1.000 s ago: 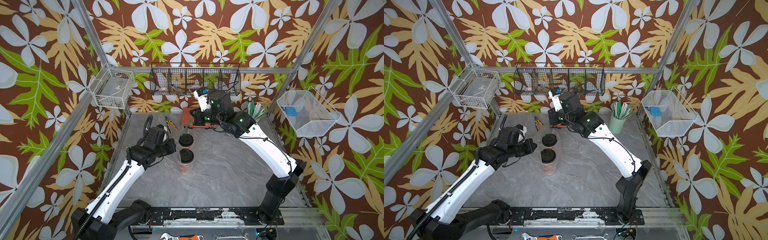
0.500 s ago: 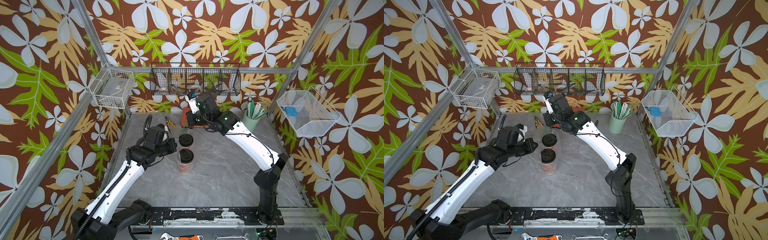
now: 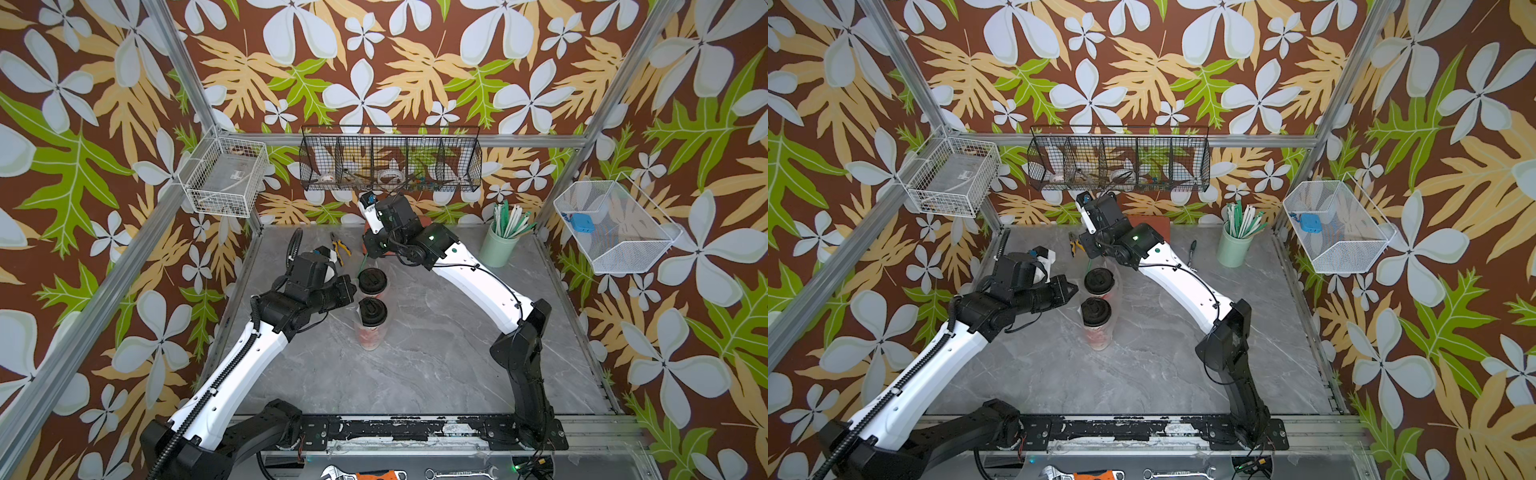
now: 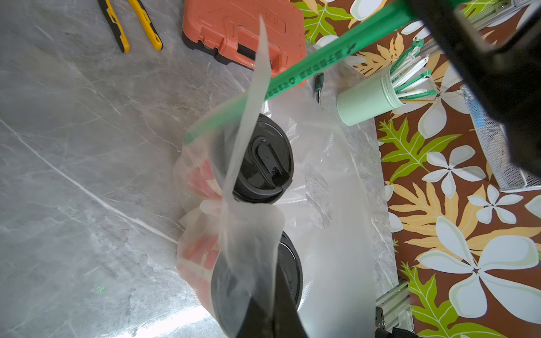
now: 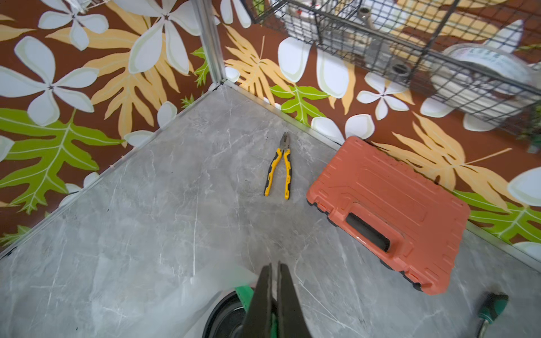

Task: Pack milk tea into plastic carrier bags
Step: Place the straw in the plastic carrier bag.

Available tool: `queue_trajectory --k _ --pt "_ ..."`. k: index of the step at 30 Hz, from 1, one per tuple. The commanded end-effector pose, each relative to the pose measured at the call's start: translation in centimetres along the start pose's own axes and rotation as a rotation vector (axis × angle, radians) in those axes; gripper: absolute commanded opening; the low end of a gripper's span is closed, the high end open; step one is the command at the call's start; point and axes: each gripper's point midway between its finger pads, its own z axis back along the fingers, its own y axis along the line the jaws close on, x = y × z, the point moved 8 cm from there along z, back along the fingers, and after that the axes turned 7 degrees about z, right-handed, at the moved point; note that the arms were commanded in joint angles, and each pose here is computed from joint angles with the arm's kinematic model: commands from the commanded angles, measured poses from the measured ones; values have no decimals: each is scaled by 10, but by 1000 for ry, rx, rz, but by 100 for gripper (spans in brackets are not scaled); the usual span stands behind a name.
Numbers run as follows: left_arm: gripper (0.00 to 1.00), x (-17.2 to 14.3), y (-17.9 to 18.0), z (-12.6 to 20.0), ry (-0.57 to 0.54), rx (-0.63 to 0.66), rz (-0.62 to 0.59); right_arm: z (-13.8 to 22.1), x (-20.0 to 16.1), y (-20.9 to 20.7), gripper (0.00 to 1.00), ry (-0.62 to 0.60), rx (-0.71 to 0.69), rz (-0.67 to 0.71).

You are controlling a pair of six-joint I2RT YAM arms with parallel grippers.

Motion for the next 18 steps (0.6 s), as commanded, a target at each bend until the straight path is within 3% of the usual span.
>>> queue_trajectory --k 1,15,18 --pt "0 3 -4 1 -15 -21 -4 -5 2 12 0 -25 77 7" --pt "0 5 -5 0 -21 -24 2 -51 -49 38 4 75 209 -38" --pt "0 5 -4 1 -22 -20 4 -56 -54 38 11 97 203 -37"
